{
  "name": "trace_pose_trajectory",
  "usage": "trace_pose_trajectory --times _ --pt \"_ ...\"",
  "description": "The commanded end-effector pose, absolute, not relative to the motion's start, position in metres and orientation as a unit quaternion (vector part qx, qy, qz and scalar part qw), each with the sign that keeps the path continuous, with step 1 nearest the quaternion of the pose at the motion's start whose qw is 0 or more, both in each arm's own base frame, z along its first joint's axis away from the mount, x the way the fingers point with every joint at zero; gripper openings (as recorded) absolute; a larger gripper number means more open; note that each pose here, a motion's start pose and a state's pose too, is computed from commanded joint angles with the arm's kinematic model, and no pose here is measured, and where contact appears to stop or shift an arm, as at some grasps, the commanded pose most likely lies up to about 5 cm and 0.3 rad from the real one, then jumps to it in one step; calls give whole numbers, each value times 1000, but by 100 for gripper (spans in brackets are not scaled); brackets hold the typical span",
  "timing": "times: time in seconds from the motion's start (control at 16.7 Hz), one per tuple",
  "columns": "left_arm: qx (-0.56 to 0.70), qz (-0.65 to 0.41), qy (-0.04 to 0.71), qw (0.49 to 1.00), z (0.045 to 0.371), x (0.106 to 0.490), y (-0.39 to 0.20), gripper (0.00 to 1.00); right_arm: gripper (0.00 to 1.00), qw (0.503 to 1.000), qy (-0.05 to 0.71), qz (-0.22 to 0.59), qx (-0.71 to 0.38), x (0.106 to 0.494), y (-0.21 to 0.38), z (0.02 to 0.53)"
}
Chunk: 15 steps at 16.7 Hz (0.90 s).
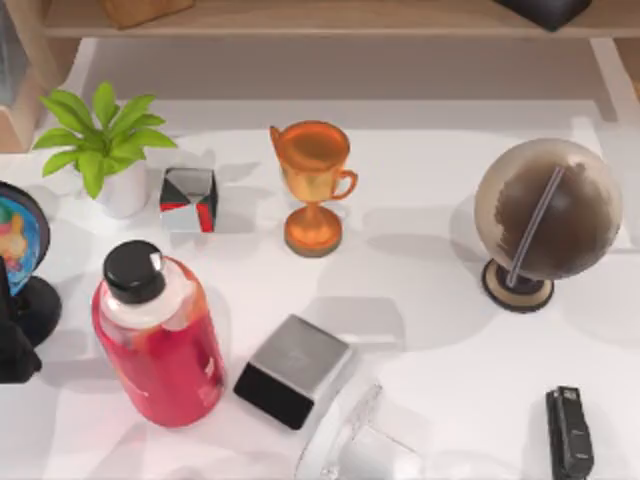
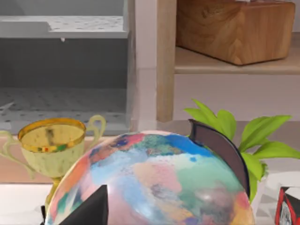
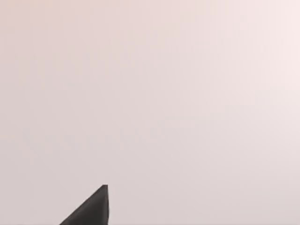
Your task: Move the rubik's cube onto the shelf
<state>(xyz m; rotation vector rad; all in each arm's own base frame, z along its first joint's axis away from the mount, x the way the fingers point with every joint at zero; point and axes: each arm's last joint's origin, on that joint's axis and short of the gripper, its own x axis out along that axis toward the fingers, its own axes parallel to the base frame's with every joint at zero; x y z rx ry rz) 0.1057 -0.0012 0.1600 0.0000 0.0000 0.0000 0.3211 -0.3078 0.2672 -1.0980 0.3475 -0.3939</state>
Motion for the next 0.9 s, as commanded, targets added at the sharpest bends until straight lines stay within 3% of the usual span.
trace_pose_trajectory --times 0.24,0.48,0.9 --pt "0 0 0 1000 160 106 -1 100 100 874 234 -137 -404 369 -293 286" --pt "0 0 0 1000 160 106 -1 100 100 895 338 -74 -281 410 -264 280" --pt "0 0 0 1000 160 106 -1 100 100 838 536 9 -100 447 -207 245"
